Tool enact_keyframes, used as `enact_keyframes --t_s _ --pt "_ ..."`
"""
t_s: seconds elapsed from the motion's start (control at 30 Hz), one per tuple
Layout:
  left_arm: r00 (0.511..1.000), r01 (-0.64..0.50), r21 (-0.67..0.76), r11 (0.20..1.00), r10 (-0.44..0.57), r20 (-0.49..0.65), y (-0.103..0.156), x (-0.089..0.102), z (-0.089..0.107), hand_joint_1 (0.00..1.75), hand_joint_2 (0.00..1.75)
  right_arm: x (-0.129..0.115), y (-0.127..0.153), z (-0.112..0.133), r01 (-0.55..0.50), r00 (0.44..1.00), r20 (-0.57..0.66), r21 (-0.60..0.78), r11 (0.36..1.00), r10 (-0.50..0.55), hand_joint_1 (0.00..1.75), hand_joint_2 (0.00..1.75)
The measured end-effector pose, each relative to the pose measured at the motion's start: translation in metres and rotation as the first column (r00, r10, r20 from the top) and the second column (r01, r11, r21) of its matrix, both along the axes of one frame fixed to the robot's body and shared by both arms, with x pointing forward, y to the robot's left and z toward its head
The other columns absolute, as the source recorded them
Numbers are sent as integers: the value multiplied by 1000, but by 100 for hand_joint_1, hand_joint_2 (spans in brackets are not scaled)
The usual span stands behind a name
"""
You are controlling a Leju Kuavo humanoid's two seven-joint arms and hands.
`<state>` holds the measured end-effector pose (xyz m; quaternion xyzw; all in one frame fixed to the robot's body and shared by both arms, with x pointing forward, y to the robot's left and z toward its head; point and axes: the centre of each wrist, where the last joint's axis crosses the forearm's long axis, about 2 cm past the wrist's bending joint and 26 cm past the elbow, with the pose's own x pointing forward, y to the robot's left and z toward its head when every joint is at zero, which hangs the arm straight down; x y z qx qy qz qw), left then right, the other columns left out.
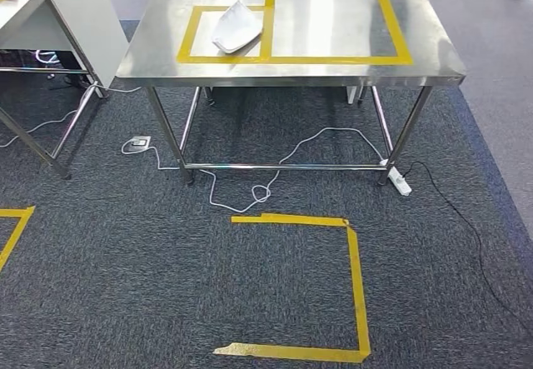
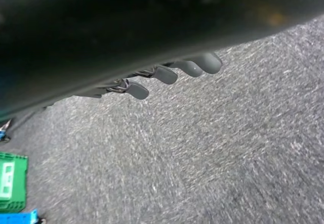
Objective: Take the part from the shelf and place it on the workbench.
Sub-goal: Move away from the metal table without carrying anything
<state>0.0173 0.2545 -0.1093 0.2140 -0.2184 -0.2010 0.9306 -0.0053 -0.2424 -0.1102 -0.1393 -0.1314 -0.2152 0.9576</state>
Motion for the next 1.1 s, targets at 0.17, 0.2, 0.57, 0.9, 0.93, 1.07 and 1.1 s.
enact_keyframes --t_s 0.17,0.2,0.57,0.9,0.93,1.07,1.1 --pt "1000 -2 -2 1000 2 -3 -2 0 0 0 0 -1 1 0 1 1000 -2 1 1000 -1 0 0" --pt "1000 -2 -3 1000 2 -3 -3 0 0 0 0 -2 1 0 1 1000 -3 1 1000 -1 0 0" --pt "1000 -2 -4 1000 2 4 -5 2 1 0 0 3 1 0 1 1000 8 0 1000 -1 0 0" --pt "1000 -4 -3 1000 4 -3 -5 -2 0 0 0 1 1 0 6 1000 4 -1 1000 -6 0 0" --pt "1000 -4 -3 1000 4 -3 -5 -2 0 0 0 1 1 0 6 1000 4 -1 1000 -6 0 0" --pt "1000 -4 -1 1000 4 0 -3 0 0 0 0 1 3 0 7 1000 5 1 1000 -7 0 0" --pt "1000 -3 -1 1000 3 0 -3 0 0 0 0 1 3 0 7 1000 5 2 1000 -7 0 0"
